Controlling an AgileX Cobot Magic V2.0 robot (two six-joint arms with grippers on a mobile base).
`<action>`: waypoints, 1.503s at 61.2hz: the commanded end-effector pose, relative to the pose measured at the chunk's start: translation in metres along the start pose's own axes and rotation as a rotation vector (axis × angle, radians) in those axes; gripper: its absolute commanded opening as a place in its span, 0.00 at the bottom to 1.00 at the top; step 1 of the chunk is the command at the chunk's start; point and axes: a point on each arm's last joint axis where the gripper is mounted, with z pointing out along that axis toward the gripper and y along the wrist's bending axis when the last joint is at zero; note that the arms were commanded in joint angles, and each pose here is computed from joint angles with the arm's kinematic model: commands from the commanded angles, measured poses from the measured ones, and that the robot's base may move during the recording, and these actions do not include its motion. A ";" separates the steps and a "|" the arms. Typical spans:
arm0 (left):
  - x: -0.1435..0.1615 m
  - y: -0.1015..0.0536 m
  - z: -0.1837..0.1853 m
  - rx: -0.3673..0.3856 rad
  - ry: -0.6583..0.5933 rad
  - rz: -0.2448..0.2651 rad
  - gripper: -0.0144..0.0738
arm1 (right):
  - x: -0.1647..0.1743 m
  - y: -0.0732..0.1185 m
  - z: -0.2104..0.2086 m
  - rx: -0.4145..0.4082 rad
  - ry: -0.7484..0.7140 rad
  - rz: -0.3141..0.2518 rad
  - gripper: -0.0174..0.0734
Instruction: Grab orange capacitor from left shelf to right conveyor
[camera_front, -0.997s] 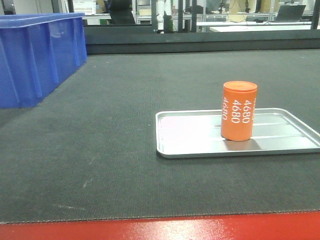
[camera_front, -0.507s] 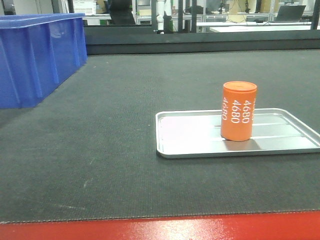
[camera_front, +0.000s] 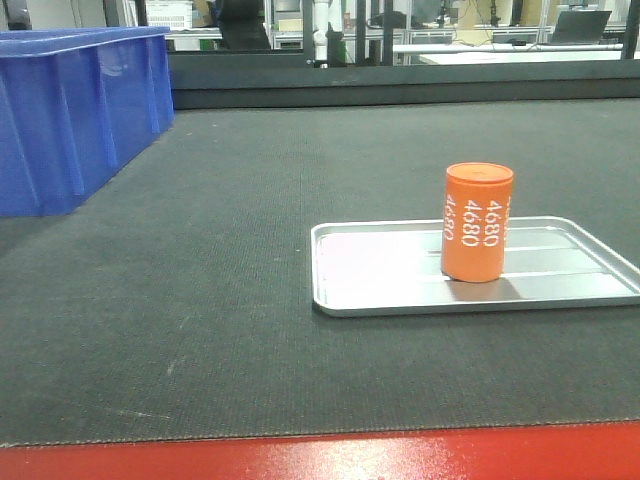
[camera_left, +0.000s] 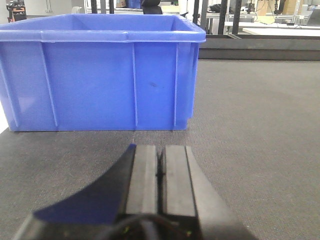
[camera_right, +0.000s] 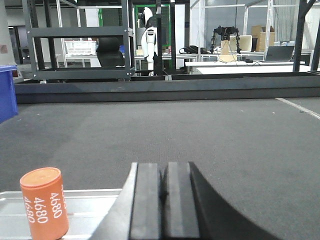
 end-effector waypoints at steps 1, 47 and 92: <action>-0.001 0.000 0.000 -0.001 -0.076 -0.001 0.02 | -0.017 0.002 -0.003 -0.017 -0.133 -0.005 0.25; -0.001 0.000 0.000 -0.001 -0.076 -0.001 0.02 | -0.013 0.002 -0.002 -0.013 -0.093 -0.009 0.25; -0.001 0.000 0.000 -0.001 -0.076 -0.001 0.02 | -0.009 0.001 -0.002 -0.009 -0.050 -0.023 0.25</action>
